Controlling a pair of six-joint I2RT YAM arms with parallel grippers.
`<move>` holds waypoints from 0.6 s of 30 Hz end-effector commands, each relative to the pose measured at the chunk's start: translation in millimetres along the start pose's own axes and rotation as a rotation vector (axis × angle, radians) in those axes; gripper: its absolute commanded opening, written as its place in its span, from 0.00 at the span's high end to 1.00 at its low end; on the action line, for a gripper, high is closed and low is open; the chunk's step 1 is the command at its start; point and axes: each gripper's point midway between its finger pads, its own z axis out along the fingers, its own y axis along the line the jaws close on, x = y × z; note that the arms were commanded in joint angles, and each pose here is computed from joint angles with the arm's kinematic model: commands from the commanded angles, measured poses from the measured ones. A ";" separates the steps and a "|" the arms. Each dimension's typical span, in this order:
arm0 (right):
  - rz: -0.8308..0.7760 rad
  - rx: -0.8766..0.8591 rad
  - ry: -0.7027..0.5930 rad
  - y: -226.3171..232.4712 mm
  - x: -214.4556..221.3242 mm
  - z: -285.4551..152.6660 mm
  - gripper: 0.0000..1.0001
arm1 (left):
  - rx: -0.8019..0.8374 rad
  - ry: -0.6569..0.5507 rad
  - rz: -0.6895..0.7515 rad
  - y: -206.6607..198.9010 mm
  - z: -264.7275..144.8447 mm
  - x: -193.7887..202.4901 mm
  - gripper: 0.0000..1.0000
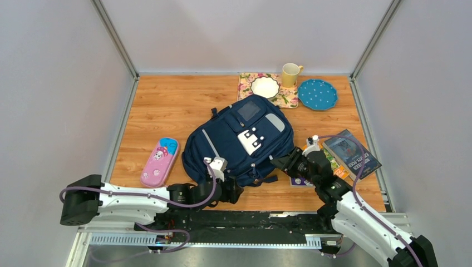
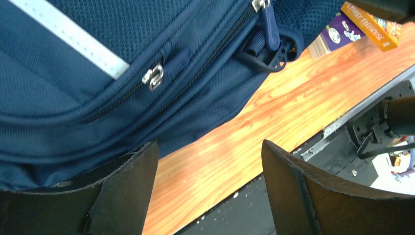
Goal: Pack the student bag
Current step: Adjust the student bag at the center of the board.
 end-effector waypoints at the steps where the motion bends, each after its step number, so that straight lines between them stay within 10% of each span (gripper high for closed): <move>1: 0.003 -0.044 0.043 2.6 14.9 -6.5 0.57 | 0.107 -0.108 -0.072 -31.7 13.9 -35.4 0.15; 8: -0.019 -0.016 0.058 -5.5 18.4 -1.1 0.60 | 0.214 -0.081 -0.160 -60.4 23.4 -31.6 0.16; 15: -0.071 -0.024 0.066 -2.4 17.6 -1.8 0.99 | 0.302 -0.049 -0.294 -85.9 38.0 -27.3 0.17; 18: -0.096 -0.041 0.077 -0.1 19.3 -4.1 1.00 | 0.311 -0.032 -0.320 -87.3 45.3 -22.7 0.22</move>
